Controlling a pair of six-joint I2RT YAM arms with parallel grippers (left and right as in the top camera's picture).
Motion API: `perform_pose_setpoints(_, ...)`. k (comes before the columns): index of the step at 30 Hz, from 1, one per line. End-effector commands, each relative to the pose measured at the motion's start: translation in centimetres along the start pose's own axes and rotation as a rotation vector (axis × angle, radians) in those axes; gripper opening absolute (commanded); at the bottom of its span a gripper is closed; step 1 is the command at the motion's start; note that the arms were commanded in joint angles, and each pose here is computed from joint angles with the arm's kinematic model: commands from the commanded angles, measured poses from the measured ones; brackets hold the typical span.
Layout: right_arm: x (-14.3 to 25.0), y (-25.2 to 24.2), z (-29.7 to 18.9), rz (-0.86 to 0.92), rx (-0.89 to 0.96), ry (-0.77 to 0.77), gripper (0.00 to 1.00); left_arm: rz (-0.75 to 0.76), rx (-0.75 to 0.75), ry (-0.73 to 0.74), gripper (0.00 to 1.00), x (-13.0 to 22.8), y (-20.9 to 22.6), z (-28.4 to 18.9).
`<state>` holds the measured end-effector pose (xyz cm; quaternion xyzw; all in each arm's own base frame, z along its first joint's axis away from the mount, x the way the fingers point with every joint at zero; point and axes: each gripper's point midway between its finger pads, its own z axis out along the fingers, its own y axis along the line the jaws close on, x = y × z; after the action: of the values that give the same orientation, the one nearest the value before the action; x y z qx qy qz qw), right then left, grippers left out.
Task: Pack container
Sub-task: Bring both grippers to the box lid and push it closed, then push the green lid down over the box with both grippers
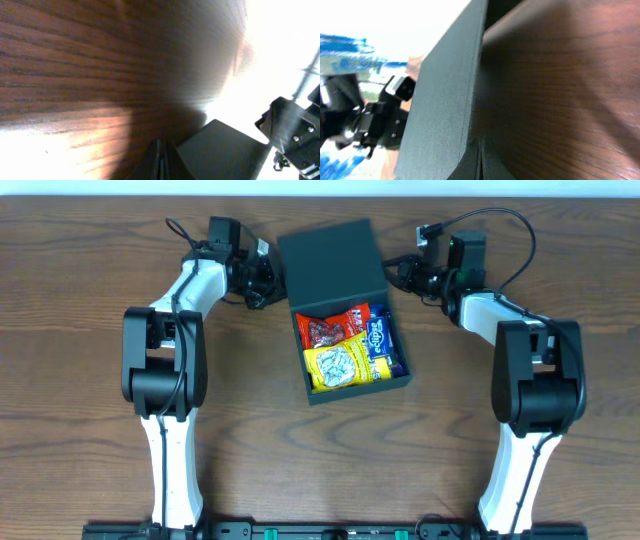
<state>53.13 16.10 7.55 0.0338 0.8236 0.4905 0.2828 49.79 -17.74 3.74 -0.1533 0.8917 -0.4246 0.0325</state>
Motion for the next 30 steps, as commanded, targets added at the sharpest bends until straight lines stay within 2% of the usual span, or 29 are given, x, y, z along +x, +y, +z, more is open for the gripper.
perform_pose_setpoints(1, 0.9, 3.1, 0.0, -0.042, -0.139, 0.077, 0.02, 0.122, 0.043, 0.020, 0.05, -0.2, -2.6, -0.3)
perform_pose_setpoints(7, 0.5, 4.1, -0.6, -0.058, -0.178, 0.087, 0.02, 0.236, -0.041, 0.009, 0.06, -0.7, -4.3, -2.8)
perform_pose_setpoints(17, -1.9, 8.6, -3.2, -0.204, -0.219, 0.031, 0.02, 0.372, -0.026, -0.041, 0.06, -0.9, -8.2, -7.1)
perform_pose_setpoints(30, 0.3, 10.0, -5.1, -0.282, -0.178, 0.113, 0.02, 0.543, -0.091, -0.116, 0.06, 0.8, -11.3, -12.3)
